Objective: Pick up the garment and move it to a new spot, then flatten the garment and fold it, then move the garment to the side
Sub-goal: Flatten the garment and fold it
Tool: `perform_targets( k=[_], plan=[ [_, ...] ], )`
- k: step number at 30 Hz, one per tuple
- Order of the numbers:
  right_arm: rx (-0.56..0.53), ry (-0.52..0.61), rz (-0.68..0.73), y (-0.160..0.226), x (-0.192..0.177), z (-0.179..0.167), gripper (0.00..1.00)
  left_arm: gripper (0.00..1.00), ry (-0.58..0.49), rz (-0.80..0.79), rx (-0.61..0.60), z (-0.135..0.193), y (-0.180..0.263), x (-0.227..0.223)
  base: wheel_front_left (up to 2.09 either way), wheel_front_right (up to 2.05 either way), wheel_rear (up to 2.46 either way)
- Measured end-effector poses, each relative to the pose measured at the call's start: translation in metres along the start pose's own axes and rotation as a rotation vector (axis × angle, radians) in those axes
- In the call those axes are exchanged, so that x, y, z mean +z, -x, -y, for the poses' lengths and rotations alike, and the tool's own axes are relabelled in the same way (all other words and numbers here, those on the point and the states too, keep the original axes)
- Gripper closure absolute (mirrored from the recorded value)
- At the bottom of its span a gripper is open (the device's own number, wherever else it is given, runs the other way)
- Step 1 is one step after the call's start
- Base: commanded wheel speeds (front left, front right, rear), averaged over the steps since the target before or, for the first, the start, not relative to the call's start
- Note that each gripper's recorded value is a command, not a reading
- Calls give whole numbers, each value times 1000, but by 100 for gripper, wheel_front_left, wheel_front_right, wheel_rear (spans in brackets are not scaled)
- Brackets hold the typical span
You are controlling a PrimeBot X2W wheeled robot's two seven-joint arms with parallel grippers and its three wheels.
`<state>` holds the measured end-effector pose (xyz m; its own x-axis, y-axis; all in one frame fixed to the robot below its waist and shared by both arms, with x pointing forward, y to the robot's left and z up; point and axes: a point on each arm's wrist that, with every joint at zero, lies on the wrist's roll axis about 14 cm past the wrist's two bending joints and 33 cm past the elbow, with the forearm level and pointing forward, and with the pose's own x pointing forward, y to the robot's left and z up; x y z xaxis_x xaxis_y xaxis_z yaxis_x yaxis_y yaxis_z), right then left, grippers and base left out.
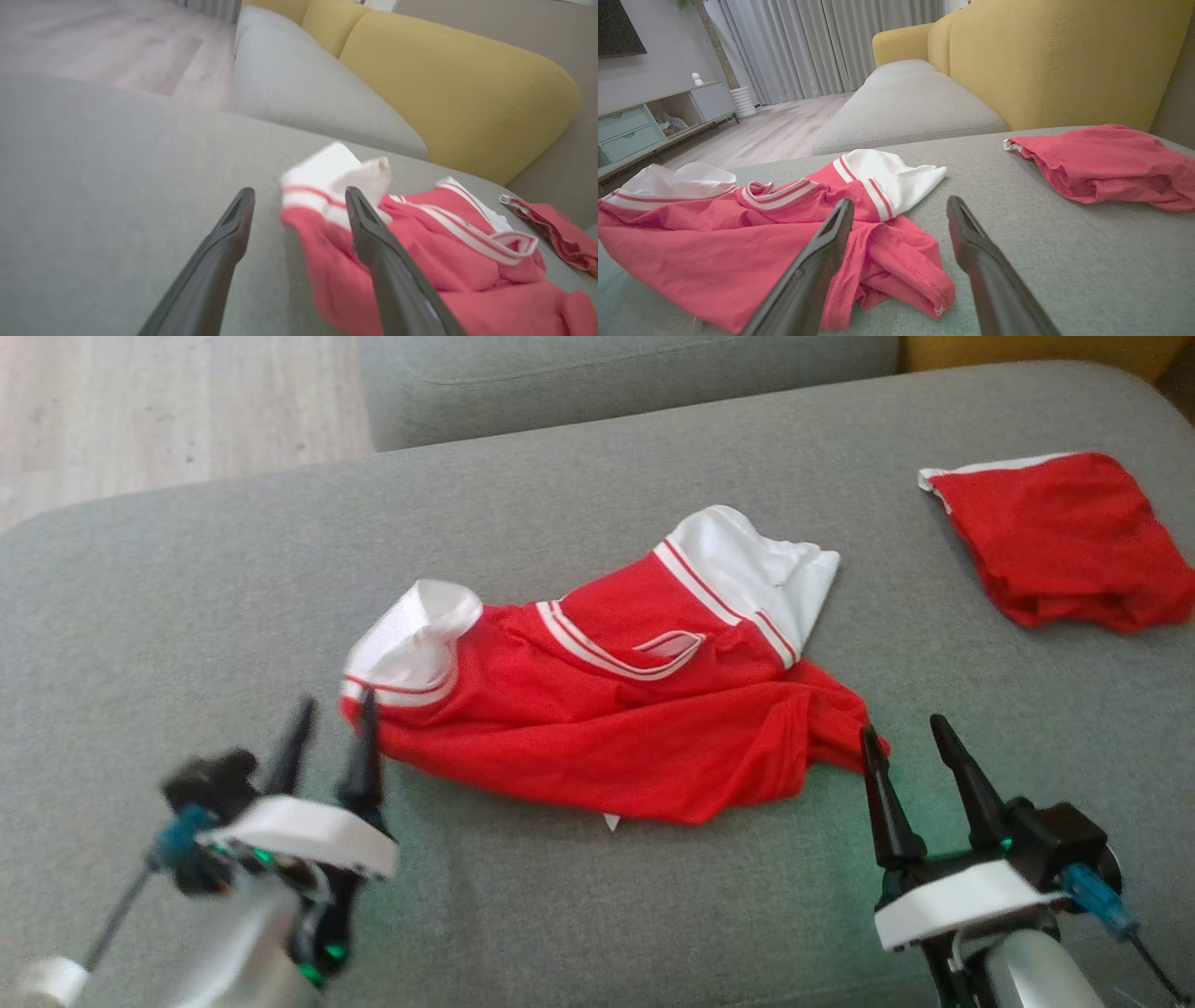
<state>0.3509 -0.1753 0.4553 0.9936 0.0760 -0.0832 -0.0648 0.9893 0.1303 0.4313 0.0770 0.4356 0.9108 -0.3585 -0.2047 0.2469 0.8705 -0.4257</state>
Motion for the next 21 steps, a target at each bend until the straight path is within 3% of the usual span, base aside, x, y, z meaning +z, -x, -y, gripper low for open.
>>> perform_targets(
  k=[5,11,15,21],
  plan=[
    [8,-3,-17,6,-6,-4,0,0,-236,176,-56,5,-5,77,0,0,0],
    [0,-7,-44,7,-15,-2,0,0,-440,192,-331,104,-42,134,0,0,0],
    [-24,-5,-49,1,-15,6,0,0,-569,49,-472,158,-71,130,0,0,0],
    [-83,-8,-55,-7,-15,23,0,0,-680,-199,-574,190,-109,73,0,0,0]
  ],
)
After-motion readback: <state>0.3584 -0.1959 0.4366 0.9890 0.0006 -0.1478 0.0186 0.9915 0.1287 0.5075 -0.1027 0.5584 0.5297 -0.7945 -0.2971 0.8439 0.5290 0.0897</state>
